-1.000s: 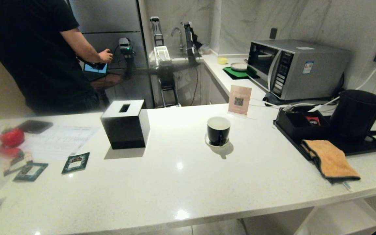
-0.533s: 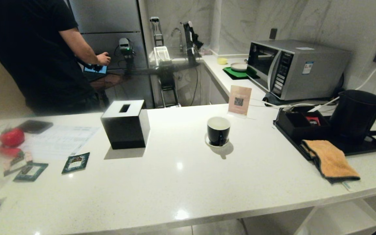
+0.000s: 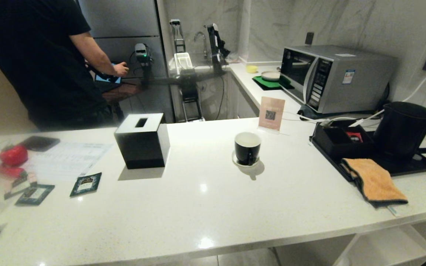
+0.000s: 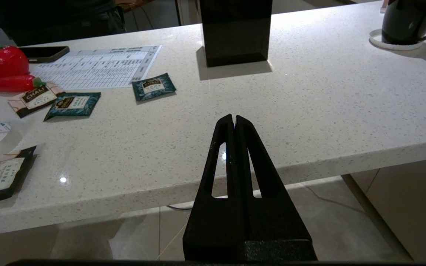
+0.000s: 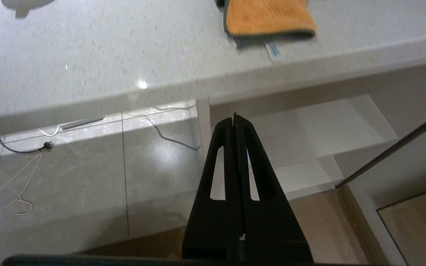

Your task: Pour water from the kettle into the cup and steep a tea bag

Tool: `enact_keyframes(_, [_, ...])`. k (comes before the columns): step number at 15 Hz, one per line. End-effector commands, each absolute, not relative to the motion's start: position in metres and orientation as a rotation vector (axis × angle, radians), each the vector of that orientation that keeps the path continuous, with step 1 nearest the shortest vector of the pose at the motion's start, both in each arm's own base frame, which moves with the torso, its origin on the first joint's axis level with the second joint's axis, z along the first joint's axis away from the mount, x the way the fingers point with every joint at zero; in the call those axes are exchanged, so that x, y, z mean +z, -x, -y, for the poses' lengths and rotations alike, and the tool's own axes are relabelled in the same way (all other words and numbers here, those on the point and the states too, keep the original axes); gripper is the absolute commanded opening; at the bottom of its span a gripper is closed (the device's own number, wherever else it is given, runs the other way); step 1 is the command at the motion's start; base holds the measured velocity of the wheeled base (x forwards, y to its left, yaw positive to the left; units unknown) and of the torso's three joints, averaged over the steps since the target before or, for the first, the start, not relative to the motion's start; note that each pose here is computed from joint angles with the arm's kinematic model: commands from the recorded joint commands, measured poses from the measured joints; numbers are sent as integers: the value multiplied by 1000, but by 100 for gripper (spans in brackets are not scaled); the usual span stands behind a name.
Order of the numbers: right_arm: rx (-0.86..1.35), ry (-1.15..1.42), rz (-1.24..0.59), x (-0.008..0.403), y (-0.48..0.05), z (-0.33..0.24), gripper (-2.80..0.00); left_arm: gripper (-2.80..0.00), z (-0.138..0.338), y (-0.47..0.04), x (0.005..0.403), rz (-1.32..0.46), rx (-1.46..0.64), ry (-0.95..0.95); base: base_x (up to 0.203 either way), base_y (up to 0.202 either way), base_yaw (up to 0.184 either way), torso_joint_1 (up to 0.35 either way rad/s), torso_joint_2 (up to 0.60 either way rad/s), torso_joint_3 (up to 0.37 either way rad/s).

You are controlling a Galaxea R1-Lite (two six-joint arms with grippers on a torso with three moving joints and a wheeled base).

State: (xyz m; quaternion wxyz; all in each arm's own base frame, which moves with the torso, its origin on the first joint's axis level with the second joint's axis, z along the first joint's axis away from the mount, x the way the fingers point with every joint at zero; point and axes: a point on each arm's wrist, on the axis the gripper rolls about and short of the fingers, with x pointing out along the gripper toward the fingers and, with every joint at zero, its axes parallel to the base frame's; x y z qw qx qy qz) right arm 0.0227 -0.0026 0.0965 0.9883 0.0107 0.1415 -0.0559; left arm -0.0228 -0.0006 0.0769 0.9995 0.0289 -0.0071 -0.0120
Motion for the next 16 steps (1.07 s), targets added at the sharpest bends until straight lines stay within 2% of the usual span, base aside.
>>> enact_keyframes(1, [-126,5,-202,88,-2,0,-280,-280,1,23,77,13,-24,-58,0,0,0,0,0,0])
enact_keyframes(5, [-173,20,-257,82,0,1,-280,-280,1,23,77,13,-25,-58,0,0,0,0,0,0])
enact_keyframes(8, [-74,-3,-249,80,2,1,-280,-280,1,23,77,13,-24,-58,0,0,0,0,0,0])
enact_keyframes(13, [-56,-18,-8,76,22,1,-280,-280,1,23,77,13,-24,-57,0,0,0,0,0,0])
enact_keyframes(16, [-58,-26,5,76,23,1,-280,-280,1,23,77,13,-23,-57,0,0,0,0,0,0])
